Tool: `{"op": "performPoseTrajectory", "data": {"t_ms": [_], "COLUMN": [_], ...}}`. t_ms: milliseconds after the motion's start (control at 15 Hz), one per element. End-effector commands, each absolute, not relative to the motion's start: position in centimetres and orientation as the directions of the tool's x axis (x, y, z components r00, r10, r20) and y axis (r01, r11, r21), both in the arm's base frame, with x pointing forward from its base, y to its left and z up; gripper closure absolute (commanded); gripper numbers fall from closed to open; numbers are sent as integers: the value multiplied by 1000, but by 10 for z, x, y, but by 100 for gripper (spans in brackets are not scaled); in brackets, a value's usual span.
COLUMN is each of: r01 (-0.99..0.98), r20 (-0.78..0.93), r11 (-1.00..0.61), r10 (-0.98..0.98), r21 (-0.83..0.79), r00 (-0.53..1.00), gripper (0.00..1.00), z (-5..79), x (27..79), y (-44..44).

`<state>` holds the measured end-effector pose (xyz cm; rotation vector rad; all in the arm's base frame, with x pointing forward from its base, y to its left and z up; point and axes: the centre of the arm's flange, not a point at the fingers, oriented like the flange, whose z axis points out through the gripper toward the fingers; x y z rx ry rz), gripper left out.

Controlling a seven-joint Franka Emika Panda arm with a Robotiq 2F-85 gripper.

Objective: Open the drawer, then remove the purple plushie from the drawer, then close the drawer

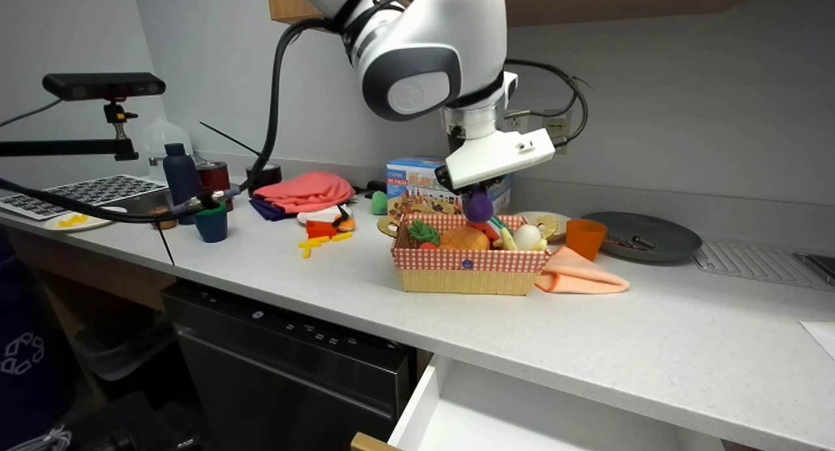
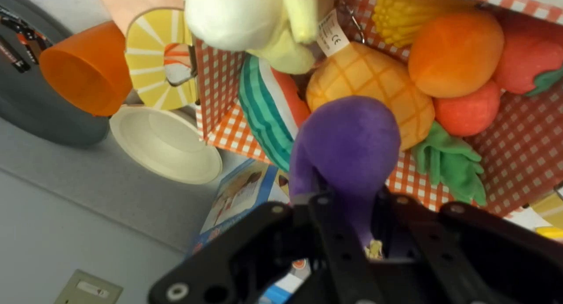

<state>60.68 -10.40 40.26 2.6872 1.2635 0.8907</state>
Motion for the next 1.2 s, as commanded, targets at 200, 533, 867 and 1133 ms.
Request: {"op": "performPoseTrajectory", "data": {"t_ms": [200,533,867,1133], "r01": [708,685,614,553], "r20": [474,463,437,377], "r11": [-663,-683,-763,-828], "r10": [718,707,632,544], "r21": [244,252,202,96], "r00": [510,535,640,750], "gripper": [24,0,0,0], "z": [401,432,404,344], "x": [619,576,506,452], "y": [-131,-170,-209,-230]}}
